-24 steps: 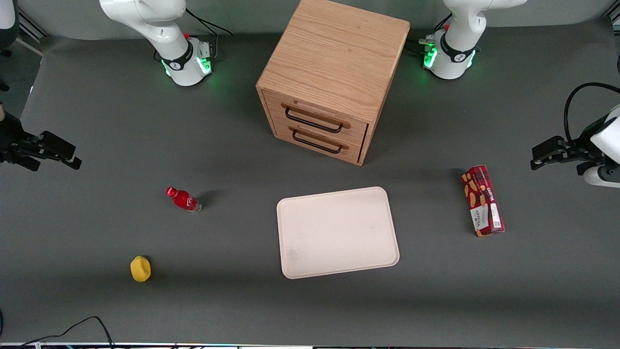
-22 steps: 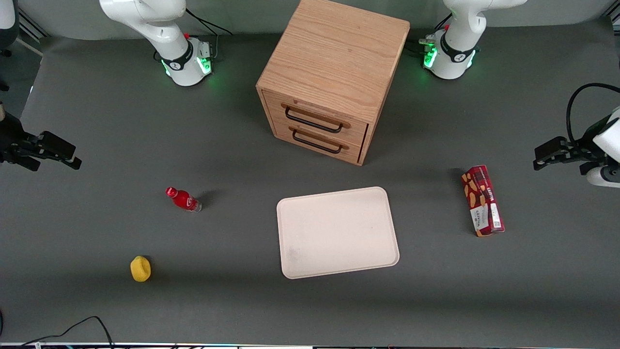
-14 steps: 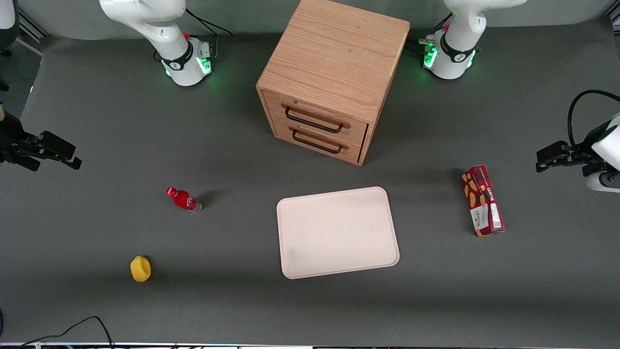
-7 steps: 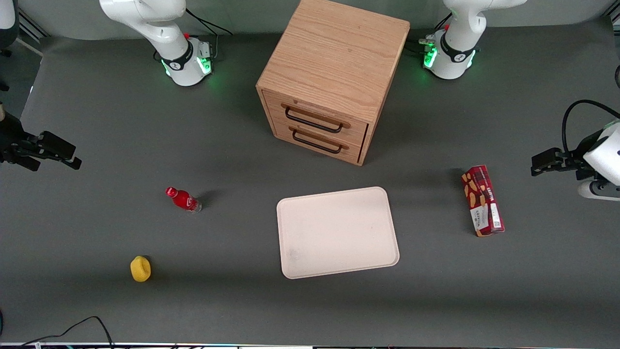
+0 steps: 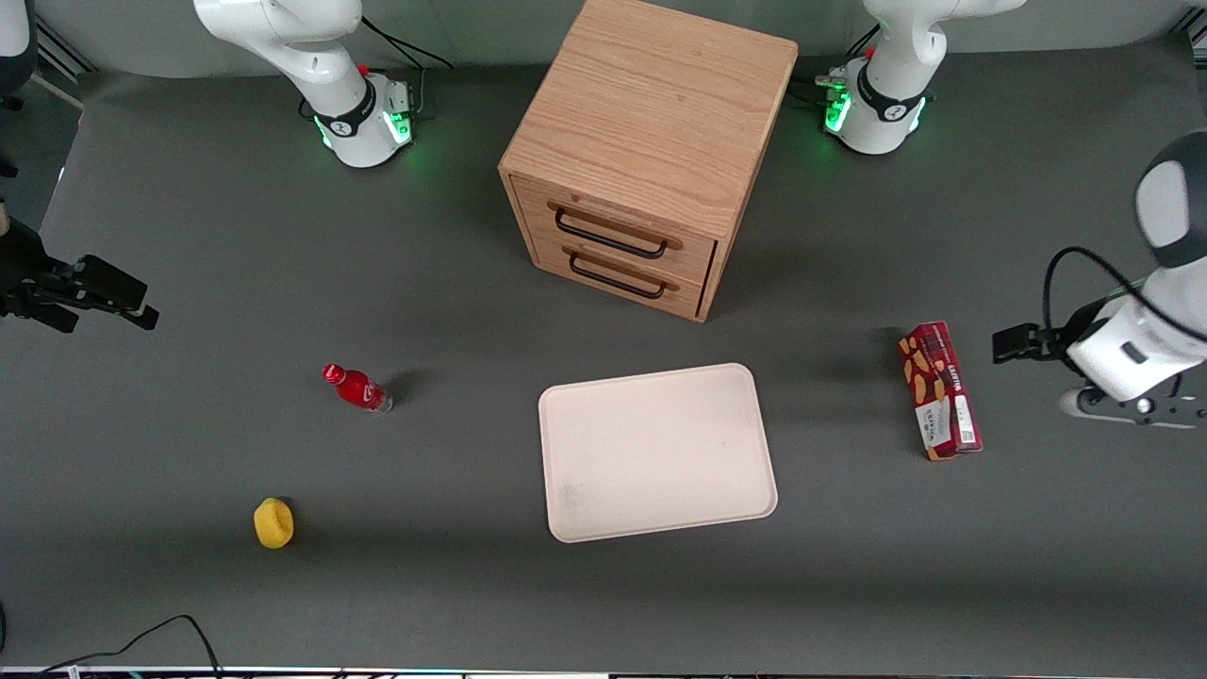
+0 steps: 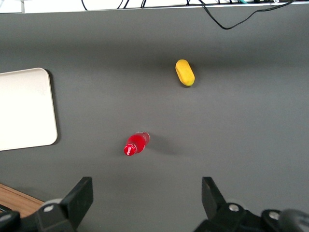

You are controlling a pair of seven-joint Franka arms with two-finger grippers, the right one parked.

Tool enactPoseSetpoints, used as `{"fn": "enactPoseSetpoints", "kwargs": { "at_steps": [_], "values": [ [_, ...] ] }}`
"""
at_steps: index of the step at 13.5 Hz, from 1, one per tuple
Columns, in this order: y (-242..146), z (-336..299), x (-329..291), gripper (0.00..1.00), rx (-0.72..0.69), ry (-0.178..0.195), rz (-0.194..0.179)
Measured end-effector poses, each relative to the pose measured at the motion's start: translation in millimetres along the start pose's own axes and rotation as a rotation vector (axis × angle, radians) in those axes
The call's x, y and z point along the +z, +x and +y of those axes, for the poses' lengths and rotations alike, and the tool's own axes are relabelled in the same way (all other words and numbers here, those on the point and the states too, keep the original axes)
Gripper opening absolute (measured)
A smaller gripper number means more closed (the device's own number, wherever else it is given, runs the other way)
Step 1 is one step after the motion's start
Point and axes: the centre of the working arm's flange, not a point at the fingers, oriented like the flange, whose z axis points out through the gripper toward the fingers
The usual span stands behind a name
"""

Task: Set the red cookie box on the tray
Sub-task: 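Lower the left gripper over the red cookie box and close on it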

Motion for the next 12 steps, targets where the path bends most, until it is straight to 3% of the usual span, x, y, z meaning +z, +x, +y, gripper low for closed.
{"fn": "enactPoseSetpoints", "kwargs": {
  "at_steps": [4, 12],
  "values": [
    [-9, 3, 73, 1.0, -0.023, 0.005, -0.017],
    [11, -4, 145, 1.0, -0.034, 0.006, 0.055]
  ]
}}
